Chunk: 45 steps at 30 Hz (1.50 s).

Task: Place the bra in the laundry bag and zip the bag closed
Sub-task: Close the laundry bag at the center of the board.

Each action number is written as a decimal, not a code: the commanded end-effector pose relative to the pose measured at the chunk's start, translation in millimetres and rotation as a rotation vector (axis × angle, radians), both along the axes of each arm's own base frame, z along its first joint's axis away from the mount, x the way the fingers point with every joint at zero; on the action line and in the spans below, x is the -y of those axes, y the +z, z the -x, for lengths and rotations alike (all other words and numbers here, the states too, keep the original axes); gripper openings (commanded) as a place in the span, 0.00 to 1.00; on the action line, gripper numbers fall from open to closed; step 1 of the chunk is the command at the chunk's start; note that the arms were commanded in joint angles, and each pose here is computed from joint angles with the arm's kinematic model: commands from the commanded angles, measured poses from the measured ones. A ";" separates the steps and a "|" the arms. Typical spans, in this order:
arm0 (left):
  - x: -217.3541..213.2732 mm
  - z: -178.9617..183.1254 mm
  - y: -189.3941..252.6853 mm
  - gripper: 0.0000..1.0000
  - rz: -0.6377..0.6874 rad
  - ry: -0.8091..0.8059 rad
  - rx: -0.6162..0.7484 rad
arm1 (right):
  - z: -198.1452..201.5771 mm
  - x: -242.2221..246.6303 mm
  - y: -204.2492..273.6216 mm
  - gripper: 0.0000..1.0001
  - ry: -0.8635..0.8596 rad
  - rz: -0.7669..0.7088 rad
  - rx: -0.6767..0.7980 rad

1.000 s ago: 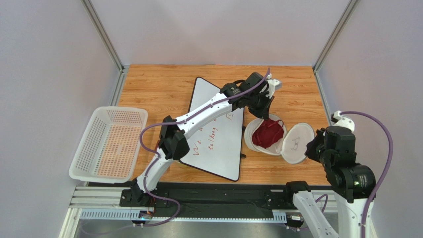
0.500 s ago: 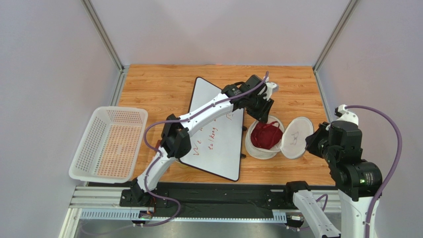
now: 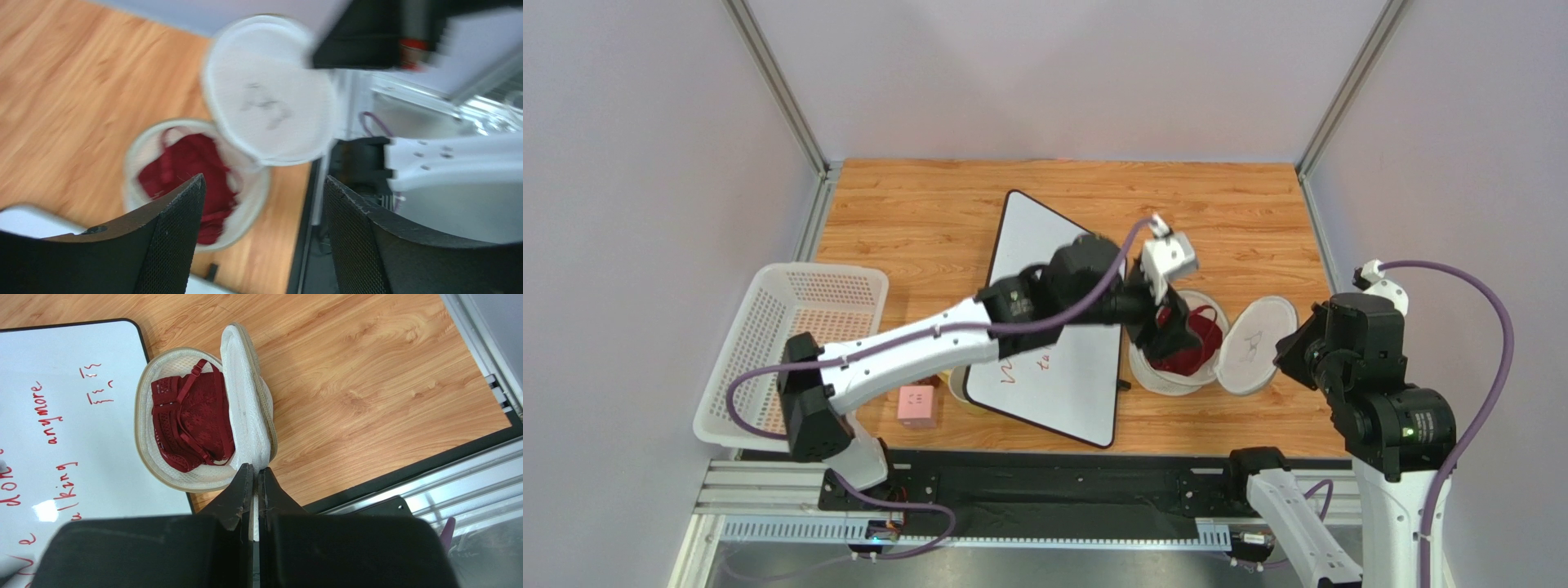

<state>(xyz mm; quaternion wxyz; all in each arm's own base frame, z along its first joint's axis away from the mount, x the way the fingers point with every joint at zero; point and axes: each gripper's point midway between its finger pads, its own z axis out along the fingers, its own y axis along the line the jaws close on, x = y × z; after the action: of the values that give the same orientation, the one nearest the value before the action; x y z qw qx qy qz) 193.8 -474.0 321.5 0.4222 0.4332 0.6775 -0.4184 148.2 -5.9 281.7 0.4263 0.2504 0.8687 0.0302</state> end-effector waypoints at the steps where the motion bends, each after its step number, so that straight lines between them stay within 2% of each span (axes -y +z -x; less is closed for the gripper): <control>1: 34.8 44.4 18.2 0.77 0.266 -0.119 0.236 | 14.2 -6.0 -17.4 0.00 -0.034 -0.062 -0.102; 5: 59.9 55.2 -12.5 0.82 0.208 -0.175 0.216 | 12.5 -10.7 -13.9 0.00 -0.054 -0.108 -0.100; 12: 85.2 62.5 -31.0 0.87 0.193 -0.161 0.255 | 8.5 -19.0 -2.4 0.00 -0.071 -0.179 -0.075; 20: 103.7 54.5 -50.8 0.86 0.138 -0.140 0.227 | 7.5 -24.0 -0.7 0.00 -0.057 -0.202 -0.078; 22: 109.3 47.3 -52.9 0.81 0.123 -0.106 0.217 | 7.9 -24.2 -0.4 0.00 -0.055 -0.202 -0.080; 25: 112.6 41.3 -63.9 0.65 0.072 -0.083 0.197 | 9.9 -23.5 0.9 0.00 -0.050 -0.196 -0.075; 26: 111.9 42.8 -67.6 0.54 0.057 -0.087 0.189 | 11.1 -23.8 1.2 0.00 -0.045 -0.195 -0.073; 28: 109.4 38.5 -70.8 0.41 0.045 -0.060 0.174 | 12.7 -24.3 -0.3 0.03 -0.039 -0.194 -0.077; 29: 108.1 38.0 -71.6 0.27 0.042 -0.058 0.171 | 13.9 -24.4 -0.1 0.05 -0.035 -0.194 -0.073; 30: 106.6 36.1 -70.8 0.23 0.043 -0.043 0.162 | 14.2 -25.1 -0.5 0.06 -0.031 -0.196 -0.072; 33: 98.4 29.0 -72.2 0.18 0.042 -0.032 0.119 | 17.5 -25.1 -1.9 0.18 -0.008 -0.181 -0.073; 34: 93.3 27.4 -71.2 0.17 0.048 -0.018 0.084 | 18.9 -23.6 -1.5 0.27 -0.006 -0.171 -0.070; 38: 77.3 17.4 -66.4 0.06 0.083 0.005 -0.023 | 27.5 -12.4 0.8 0.47 -0.011 -0.106 -0.050; 40: 69.5 16.4 -63.9 0.06 0.108 -0.007 -0.097 | 32.1 -8.2 -3.2 0.68 -0.024 -0.087 -0.063; 44: 50.6 -1.5 -66.2 0.04 0.159 0.015 -0.314 | 30.8 -18.4 -8.6 0.82 0.004 -0.136 -0.064; 45: 47.5 -0.2 -64.4 0.03 0.169 -0.008 -0.350 | 28.0 -21.7 -13.8 0.83 0.014 -0.148 -0.073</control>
<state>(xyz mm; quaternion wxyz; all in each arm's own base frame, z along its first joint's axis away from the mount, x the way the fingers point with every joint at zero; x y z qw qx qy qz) 194.7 -536.1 208.2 0.3770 0.3851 0.7116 -0.4508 145.3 10.6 297.7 0.4395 0.2866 0.8456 0.0978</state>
